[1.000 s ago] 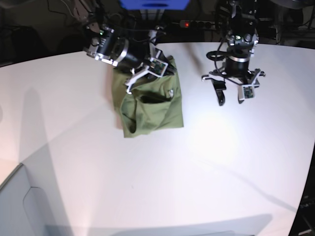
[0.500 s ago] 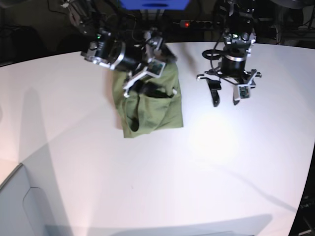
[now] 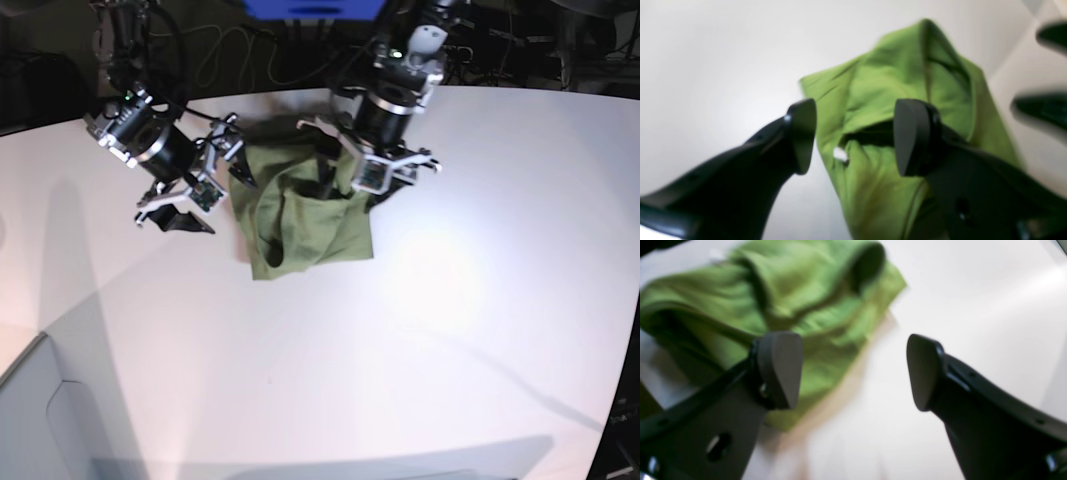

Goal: Fold the T-shirt properly
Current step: 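Move the left gripper down and grasp the shirt's folded edge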

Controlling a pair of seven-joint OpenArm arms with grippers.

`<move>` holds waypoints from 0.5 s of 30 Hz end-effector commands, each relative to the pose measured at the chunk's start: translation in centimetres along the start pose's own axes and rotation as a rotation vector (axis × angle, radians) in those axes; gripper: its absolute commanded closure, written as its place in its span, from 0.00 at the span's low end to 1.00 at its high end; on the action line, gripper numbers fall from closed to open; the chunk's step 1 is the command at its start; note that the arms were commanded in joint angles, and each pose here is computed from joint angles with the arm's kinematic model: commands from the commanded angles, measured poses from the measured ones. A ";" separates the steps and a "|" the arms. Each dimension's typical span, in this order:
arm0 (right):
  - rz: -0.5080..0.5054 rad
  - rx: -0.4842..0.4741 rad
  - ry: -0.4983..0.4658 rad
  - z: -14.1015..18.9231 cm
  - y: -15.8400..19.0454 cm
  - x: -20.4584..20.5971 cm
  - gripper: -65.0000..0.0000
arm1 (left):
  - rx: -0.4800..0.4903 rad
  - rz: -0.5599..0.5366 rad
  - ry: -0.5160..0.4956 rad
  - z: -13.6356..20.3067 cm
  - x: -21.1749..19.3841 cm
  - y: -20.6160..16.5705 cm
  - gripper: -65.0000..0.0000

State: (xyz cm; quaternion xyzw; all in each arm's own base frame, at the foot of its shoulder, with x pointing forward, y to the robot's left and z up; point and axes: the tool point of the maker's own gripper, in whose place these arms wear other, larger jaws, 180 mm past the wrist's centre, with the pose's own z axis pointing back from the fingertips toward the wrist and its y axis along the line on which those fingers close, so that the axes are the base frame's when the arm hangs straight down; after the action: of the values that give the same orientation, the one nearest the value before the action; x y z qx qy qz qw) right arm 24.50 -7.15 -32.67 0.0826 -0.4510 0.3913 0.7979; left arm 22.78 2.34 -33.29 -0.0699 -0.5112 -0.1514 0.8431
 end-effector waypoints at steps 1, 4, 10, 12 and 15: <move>0.015 0.005 -0.051 0.3 -0.2 1.3 0.28 | -0.003 -0.034 -0.032 -0.1 0.7 -0.5 0.45; 0.006 -0.014 -0.038 0.7 -0.7 0.7 0.28 | -0.024 -0.150 -0.027 -0.9 0.1 -2.1 0.45; 0.000 -0.014 -0.028 0.8 -0.6 0.4 0.28 | -0.034 -0.289 -0.039 -2.2 -0.3 -3.2 0.45; -0.009 -0.014 -0.016 1.0 -0.5 -0.1 0.28 | -0.031 -0.292 -0.050 -2.5 0.2 -3.1 0.45; -0.012 -0.015 -0.011 1.1 -0.5 -0.3 0.28 | -0.021 -0.301 -0.051 -3.0 0.3 -2.7 0.45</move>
State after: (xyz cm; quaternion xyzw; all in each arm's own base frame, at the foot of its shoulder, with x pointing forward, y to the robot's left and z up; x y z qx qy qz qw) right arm 23.67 -8.78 -33.57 0.0714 -0.4347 0.3750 0.8157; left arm 24.21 -0.83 -35.48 -0.0040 -0.5189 -0.2834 0.8065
